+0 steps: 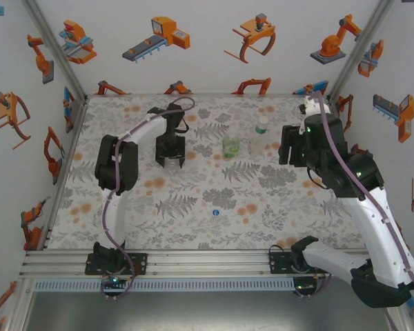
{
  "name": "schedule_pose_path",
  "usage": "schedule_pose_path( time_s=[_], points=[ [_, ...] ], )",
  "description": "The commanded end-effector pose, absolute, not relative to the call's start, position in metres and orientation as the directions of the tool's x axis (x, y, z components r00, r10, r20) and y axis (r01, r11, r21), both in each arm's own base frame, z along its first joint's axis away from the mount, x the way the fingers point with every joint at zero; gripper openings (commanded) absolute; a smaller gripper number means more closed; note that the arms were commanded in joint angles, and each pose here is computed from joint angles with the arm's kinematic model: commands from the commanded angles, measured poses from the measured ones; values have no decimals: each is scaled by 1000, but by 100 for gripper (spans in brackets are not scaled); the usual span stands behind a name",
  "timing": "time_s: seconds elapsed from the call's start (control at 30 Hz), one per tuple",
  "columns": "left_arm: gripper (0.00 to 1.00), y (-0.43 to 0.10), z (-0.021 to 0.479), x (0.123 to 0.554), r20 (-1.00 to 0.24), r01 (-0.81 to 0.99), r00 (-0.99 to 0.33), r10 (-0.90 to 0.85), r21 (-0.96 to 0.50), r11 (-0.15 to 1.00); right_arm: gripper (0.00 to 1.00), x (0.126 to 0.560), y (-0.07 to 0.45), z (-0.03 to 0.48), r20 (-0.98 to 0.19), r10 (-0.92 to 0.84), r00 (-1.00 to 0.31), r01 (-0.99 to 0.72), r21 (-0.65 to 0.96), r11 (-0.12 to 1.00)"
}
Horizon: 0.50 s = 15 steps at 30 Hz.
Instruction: Screw on the bottle caps
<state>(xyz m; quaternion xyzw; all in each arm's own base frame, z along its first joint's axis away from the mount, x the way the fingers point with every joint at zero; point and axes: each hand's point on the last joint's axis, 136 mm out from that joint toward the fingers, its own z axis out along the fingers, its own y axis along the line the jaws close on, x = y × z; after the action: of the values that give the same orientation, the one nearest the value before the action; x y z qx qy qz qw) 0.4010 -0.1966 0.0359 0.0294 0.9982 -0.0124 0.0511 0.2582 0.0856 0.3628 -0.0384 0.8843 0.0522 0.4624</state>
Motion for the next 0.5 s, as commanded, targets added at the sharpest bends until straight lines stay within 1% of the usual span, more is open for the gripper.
schedule_pose_path(
  time_s=[0.0,0.07,0.13,0.27,0.33,0.4,0.47],
  points=[
    [28,-207,84,406,-250,123,-964,89,-125,984,59,251,87,370,-832,-3,-555,-140,90,986],
    [24,-211,100,402,-308,166,-945,108,-170,971,59,248,87,370,-832,6,-554,-139,99,985],
    [17,-215,119,398,-371,210,-921,121,-211,955,59,245,87,370,-833,13,-553,-144,111,983],
    [7,-224,155,389,-479,314,-864,157,-266,912,59,237,91,370,-836,29,-548,-175,149,973],
    [3,-230,174,383,-532,379,-826,184,-285,880,58,233,96,369,-834,32,-550,-207,173,963],
    [0,-235,192,376,-588,446,-782,205,-299,843,57,227,108,367,-830,22,-557,-274,208,939],
    [0,-239,211,367,-644,512,-731,225,-299,805,55,221,120,365,-826,29,-564,-329,256,909]
  ],
)
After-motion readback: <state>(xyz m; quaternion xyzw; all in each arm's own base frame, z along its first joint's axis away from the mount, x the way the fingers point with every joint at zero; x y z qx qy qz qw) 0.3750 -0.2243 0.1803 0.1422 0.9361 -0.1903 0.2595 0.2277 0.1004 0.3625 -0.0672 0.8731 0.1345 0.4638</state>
